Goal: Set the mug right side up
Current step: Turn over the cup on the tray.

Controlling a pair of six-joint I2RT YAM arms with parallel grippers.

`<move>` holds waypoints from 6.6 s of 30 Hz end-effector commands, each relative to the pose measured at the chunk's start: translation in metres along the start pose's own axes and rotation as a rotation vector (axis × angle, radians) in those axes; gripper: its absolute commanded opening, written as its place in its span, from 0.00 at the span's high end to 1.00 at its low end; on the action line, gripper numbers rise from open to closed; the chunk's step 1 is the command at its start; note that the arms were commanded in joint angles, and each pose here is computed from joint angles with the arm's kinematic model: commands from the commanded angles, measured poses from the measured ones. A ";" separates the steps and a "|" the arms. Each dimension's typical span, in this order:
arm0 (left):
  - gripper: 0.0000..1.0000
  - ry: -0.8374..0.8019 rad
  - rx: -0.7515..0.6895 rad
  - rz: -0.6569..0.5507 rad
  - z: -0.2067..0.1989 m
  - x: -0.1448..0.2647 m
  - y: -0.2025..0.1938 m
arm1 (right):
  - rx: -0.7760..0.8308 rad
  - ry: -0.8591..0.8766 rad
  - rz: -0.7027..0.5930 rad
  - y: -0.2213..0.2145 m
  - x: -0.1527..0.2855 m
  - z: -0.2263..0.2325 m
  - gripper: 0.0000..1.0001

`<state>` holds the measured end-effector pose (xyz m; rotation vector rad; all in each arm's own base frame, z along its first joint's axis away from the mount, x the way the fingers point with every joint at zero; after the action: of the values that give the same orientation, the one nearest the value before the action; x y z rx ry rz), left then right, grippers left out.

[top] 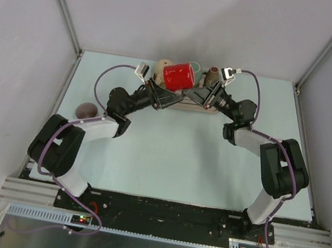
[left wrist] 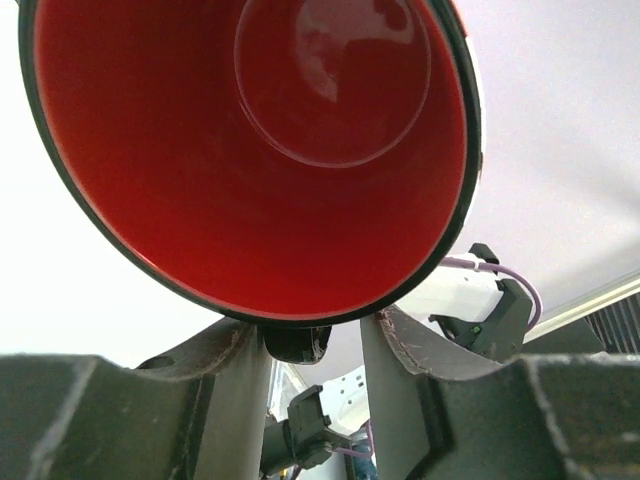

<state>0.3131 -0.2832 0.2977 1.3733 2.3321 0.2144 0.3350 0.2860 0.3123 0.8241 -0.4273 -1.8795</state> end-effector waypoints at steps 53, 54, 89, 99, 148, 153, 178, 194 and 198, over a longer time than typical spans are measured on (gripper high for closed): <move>0.71 -0.192 -0.203 -0.129 -0.071 0.018 0.021 | 0.048 0.086 0.042 -0.021 0.001 0.019 1.00; 0.69 -0.194 -0.204 -0.129 -0.072 0.018 0.021 | 0.048 0.087 0.043 -0.021 0.001 0.019 1.00; 0.72 -0.180 -0.225 -0.172 -0.072 0.026 0.034 | 0.061 0.084 0.034 -0.014 0.004 0.022 1.00; 0.99 -0.156 -0.224 -0.174 -0.066 0.026 0.034 | 0.065 0.087 0.035 -0.013 0.004 0.023 1.00; 1.00 0.128 -0.415 -0.152 -0.016 0.033 0.050 | 0.248 -0.039 0.100 0.027 0.036 0.012 0.11; 1.00 0.322 -0.498 -0.129 0.011 0.043 0.057 | 0.322 -0.126 0.114 0.040 0.056 0.006 0.09; 1.00 0.801 -0.812 0.091 0.067 0.074 0.032 | 0.503 -0.516 0.157 0.057 0.138 -0.014 0.01; 1.00 1.051 -0.741 0.083 0.122 0.095 0.024 | 0.548 -0.509 0.148 0.053 0.141 -0.009 0.01; 1.00 1.049 -0.722 0.074 0.130 0.095 0.021 | 0.542 -0.505 0.151 0.052 0.141 -0.011 0.01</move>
<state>0.3240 -0.1923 0.1338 1.2549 2.3846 2.0513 0.3411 0.1382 0.2775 0.5627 -1.2740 -1.8515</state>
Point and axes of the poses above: each gripper's point midway between its finger pads, its own x axis back along the fingers, its own z axis along the line the jaws close on, y = z × x, the point moved 2 cm from there along x, back along the fingers, and after that the axes turned 5 degrees about x, right-handed, at the moved point
